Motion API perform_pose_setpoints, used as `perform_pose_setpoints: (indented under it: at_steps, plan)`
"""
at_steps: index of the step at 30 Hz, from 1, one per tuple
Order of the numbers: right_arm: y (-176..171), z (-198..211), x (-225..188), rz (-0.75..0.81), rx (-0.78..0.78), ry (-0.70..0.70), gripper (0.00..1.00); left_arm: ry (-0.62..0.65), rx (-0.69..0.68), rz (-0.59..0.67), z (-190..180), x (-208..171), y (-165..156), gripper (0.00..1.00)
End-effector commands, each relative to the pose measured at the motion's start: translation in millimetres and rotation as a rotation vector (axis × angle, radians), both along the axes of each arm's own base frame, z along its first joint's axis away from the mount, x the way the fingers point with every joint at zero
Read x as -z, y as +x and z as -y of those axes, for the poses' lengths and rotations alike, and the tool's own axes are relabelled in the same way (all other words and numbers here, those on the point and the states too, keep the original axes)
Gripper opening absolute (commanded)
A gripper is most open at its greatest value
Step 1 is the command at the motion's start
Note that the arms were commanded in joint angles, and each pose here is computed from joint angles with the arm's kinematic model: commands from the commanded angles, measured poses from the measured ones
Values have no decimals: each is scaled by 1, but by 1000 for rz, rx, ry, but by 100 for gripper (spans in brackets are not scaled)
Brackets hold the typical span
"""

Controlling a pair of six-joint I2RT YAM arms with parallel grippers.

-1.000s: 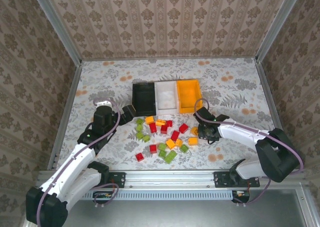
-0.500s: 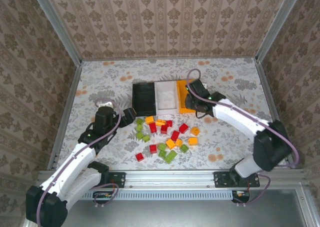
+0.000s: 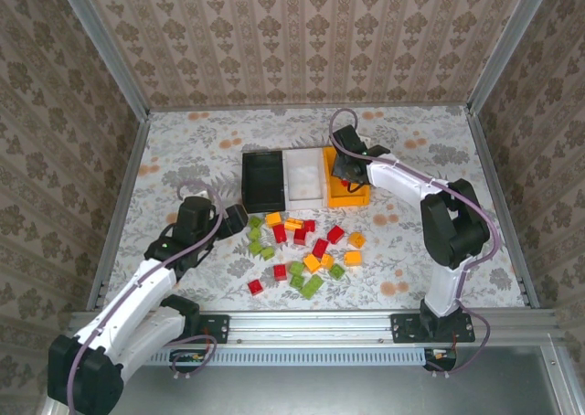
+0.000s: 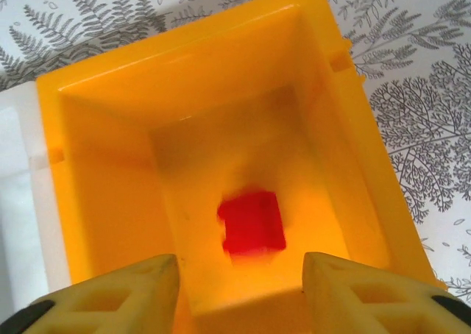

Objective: Sort the legos into containers by color

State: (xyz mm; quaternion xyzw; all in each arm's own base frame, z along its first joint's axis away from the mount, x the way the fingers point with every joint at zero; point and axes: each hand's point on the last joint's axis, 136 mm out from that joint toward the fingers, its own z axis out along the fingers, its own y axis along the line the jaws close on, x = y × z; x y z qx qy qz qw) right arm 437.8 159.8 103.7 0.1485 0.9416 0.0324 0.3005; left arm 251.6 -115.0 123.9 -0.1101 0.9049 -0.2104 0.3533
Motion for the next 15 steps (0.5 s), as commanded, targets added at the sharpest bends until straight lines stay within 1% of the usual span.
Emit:
perform_pose_setpoints:
  at_steps: [1,3,4,7,12,15]
  plan:
    - [0,-4,-21,32,-2,27,53,0,23,-37,4,3,-5,91]
    - [-7,-5,-29,50,-10,37,55,9,26,-52,4,5,-6,89]
    - [-11,-7,-32,59,-18,46,56,16,58,-59,11,6,-10,88]
    - [-29,-11,-34,62,-42,68,57,39,91,-89,17,13,-18,86]
    - [-58,-19,-25,59,-87,72,57,86,173,-170,32,37,-40,80]
    - [-72,-18,-19,44,-98,87,57,119,228,-221,41,52,-58,80]
